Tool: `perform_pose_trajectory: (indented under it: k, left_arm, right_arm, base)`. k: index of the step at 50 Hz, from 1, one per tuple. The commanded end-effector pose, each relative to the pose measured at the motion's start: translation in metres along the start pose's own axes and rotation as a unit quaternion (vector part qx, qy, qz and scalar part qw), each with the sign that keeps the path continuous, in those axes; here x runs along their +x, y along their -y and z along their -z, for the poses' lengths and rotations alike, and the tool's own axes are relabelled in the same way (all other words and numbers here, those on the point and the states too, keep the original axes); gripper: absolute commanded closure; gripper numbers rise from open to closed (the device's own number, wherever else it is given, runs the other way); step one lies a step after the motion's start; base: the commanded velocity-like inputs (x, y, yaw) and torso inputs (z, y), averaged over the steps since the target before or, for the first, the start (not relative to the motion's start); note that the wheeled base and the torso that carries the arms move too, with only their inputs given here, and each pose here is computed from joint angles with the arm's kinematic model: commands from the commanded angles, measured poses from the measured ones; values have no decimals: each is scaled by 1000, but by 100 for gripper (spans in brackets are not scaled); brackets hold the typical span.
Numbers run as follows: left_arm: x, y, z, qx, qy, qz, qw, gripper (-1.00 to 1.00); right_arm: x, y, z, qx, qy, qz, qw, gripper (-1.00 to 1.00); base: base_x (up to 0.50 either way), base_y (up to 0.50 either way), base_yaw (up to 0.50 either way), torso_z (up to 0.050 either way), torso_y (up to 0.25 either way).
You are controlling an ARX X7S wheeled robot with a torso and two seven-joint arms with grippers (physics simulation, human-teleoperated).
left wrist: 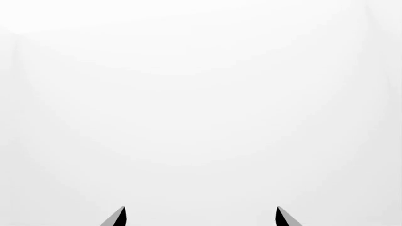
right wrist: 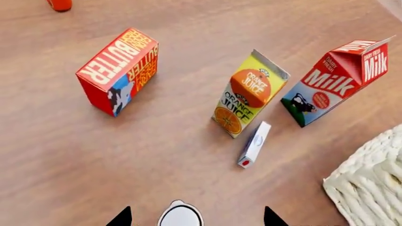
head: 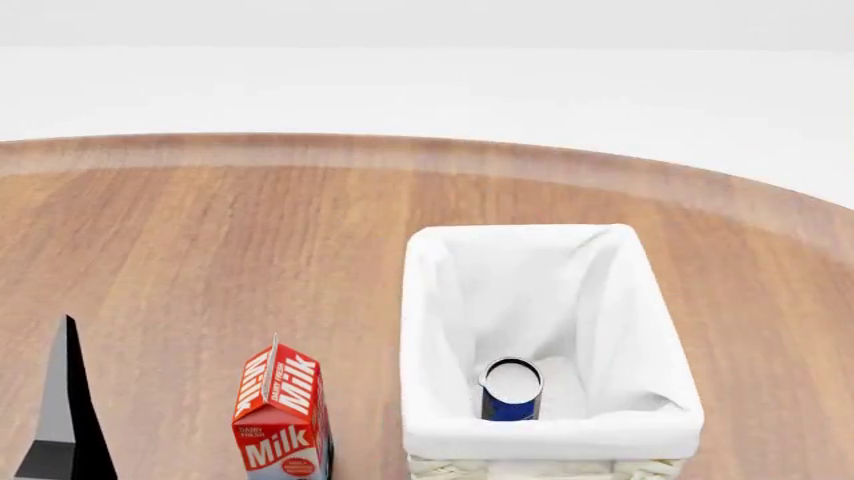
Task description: Pick up the alphabet soup and the tomato sauce, and put them in the basket.
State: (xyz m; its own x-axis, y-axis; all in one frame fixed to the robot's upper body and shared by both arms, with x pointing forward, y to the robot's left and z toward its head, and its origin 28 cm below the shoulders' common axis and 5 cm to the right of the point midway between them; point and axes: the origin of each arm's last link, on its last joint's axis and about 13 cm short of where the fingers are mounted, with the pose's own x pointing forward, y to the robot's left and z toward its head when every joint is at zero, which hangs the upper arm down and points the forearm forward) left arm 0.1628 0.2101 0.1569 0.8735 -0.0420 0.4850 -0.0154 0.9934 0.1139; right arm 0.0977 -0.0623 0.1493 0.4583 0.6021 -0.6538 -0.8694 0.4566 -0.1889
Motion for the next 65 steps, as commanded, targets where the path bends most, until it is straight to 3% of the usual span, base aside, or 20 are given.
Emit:
perform_pose_trajectory:
  k: [1,15,65]
  left_arm:
    - [0,0,0,0,0,0,1000,-100]
    - [0,1,0,-1,0,1,1000,-100]
    - [0,0,0,0,-1,2,1000,-100]
  right_arm:
    - [1,-6,5,5,-10,-12,1000,-100]
    - [25,-10,31,26,-42,-20,999,-100]
    - [66,-1,62,66,-63,-11,996,-100]
  base:
    - [0,0,0,0,0]
    - [0,0,0,0,0]
    - [0,0,0,0,0]
